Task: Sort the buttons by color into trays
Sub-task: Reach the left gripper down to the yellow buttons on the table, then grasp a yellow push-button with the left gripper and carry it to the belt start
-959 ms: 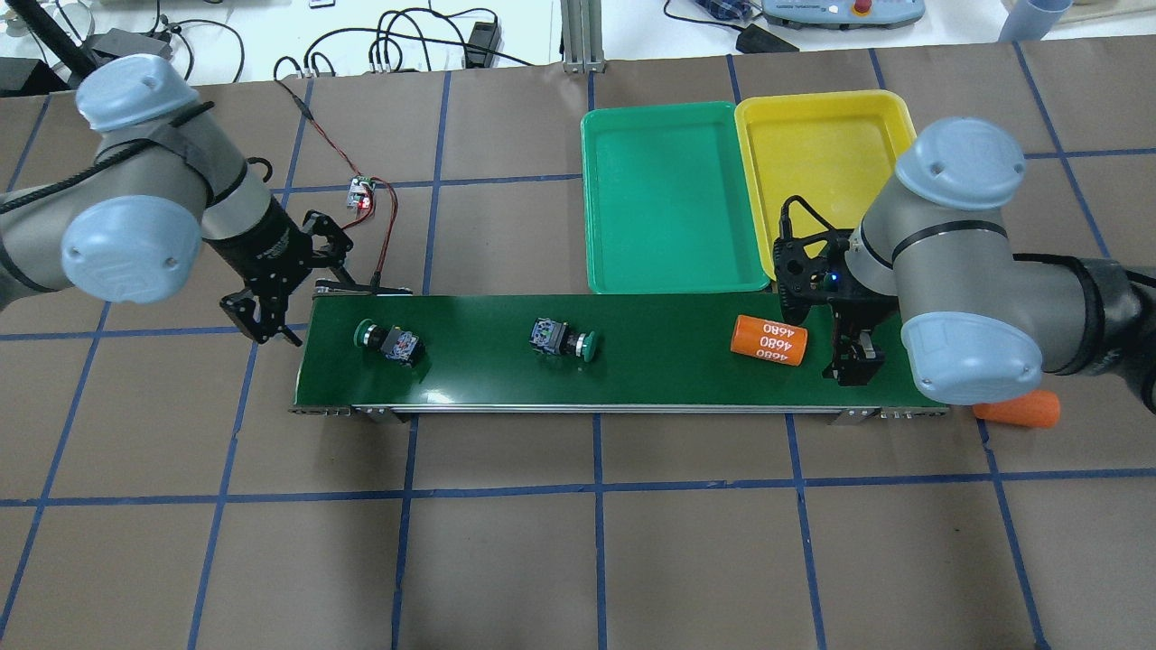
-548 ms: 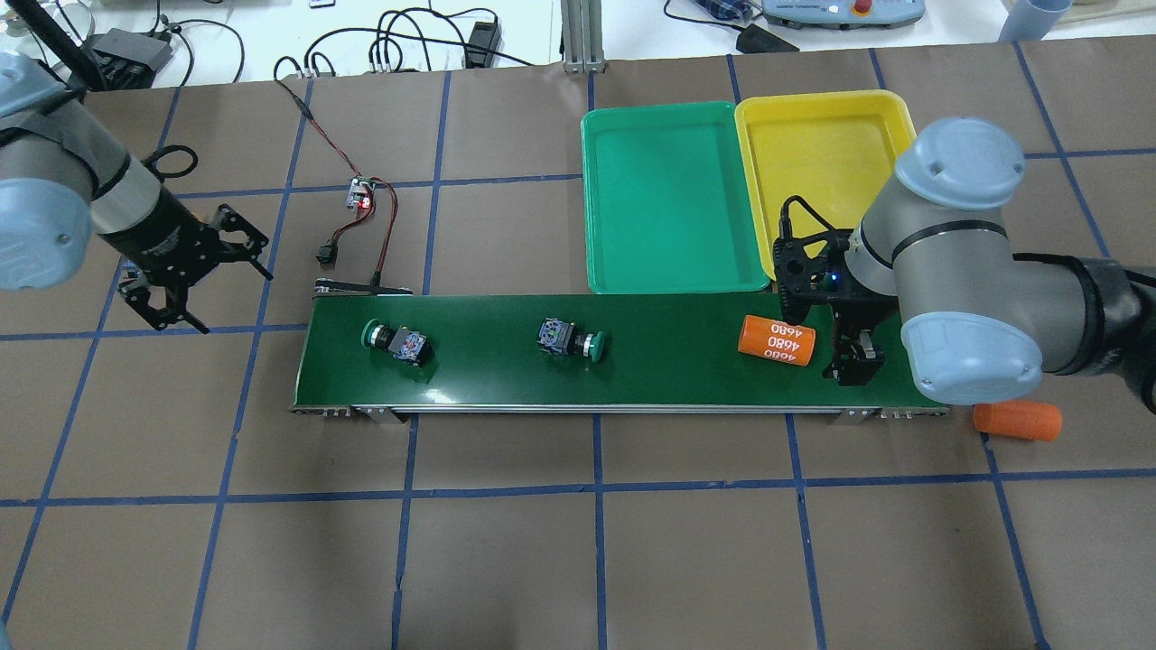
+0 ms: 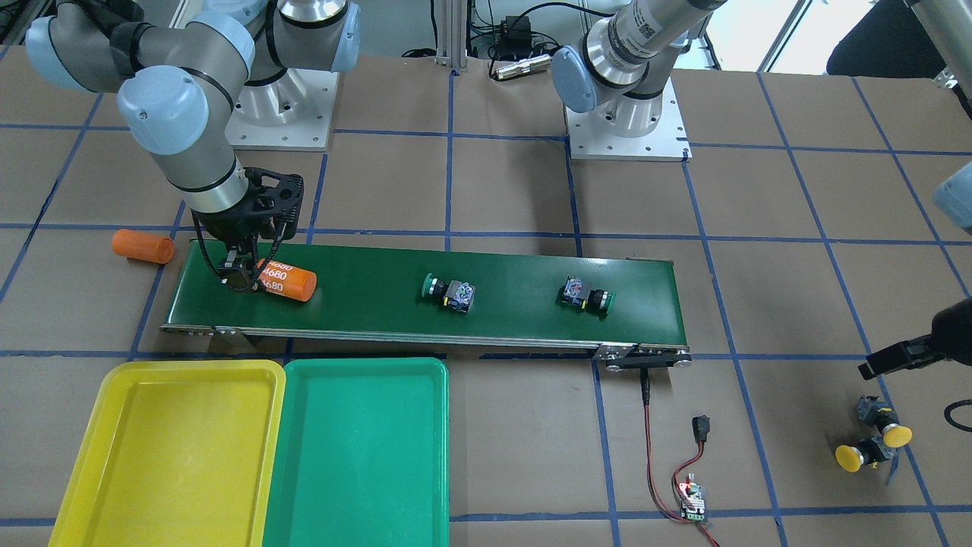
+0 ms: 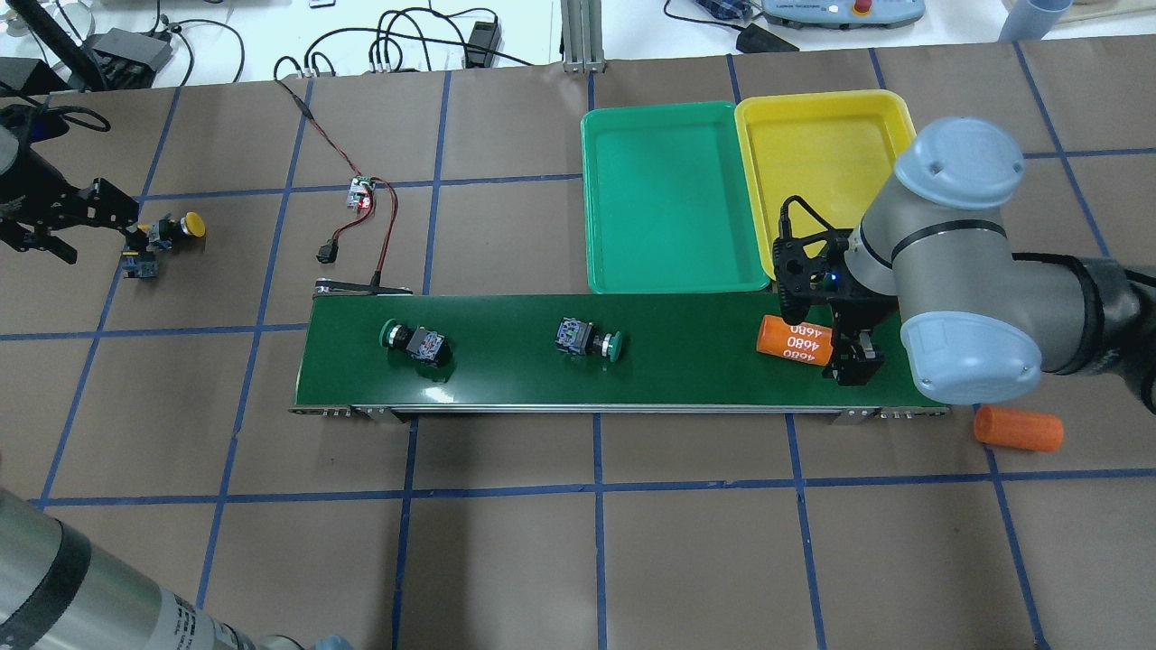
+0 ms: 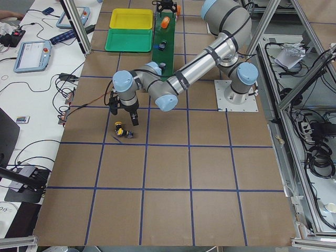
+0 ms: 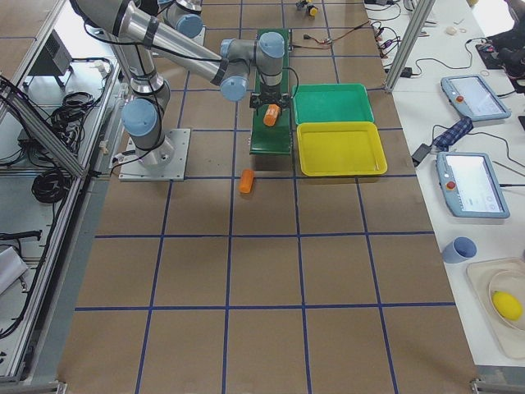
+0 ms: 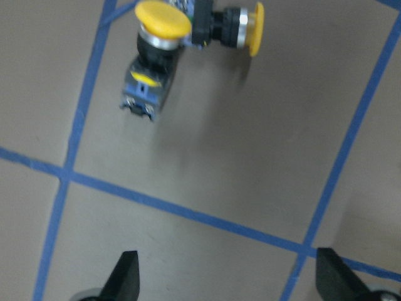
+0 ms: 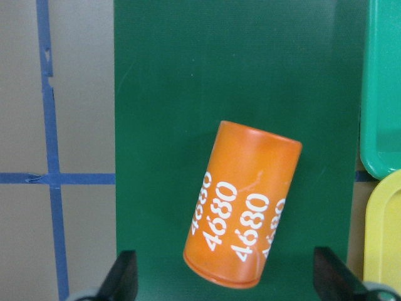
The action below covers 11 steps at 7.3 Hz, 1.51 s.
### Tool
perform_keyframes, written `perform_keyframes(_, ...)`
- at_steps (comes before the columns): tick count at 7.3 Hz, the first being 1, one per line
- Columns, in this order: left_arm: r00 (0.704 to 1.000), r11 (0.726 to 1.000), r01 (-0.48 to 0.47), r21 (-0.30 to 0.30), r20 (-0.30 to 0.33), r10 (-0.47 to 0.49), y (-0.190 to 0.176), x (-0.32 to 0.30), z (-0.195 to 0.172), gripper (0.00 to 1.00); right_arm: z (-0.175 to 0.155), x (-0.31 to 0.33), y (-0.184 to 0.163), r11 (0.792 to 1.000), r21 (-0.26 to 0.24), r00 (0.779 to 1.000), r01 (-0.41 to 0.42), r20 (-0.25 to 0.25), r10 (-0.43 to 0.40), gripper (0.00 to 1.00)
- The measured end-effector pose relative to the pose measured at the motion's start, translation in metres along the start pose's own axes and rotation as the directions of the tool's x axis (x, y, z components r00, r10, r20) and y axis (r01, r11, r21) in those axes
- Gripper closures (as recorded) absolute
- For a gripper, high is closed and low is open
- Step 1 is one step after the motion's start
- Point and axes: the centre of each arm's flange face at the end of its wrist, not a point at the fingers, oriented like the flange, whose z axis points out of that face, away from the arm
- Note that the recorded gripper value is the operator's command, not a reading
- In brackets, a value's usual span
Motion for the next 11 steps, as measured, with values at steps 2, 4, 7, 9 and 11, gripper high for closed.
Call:
perform_keyframes(2,0.988,0.988,-0.153,-0.022,0.007,0.153,-0.018,-0.027,0.029,0.0,0.0,0.0,0.0,1.0,0.0,1.0,0.0,0.0,0.0,0.0)
perform_keyframes(4,0.961,0.961,-0.277,-0.007,0.02,0.277,-0.03,-0.038,0.053,0.0,0.0,0.0,0.0,1.0,-0.001,1.0,0.0,0.002,0.0,0.0)
perform_keyframes(7,0.932,0.931,-0.363,0.025,0.022,0.363,-0.041,-0.036,0.08,0.03,0.001,0.0,0.0,1.0,0.0,1.0,0.0,0.001,0.0,0.0)
perform_keyframes(9,0.93,0.93,-0.364,0.055,-0.021,0.366,-0.045,-0.032,0.091,0.43,0.001,0.0,0.0,1.0,0.0,1.0,0.0,0.001,0.0,0.0)
perform_keyframes(11,0.931,0.931,-0.361,0.057,-0.033,0.363,-0.044,-0.032,0.094,0.8,0.001,0.0,0.0,1.0,0.0,1.0,0.0,0.0,0.0,0.0)
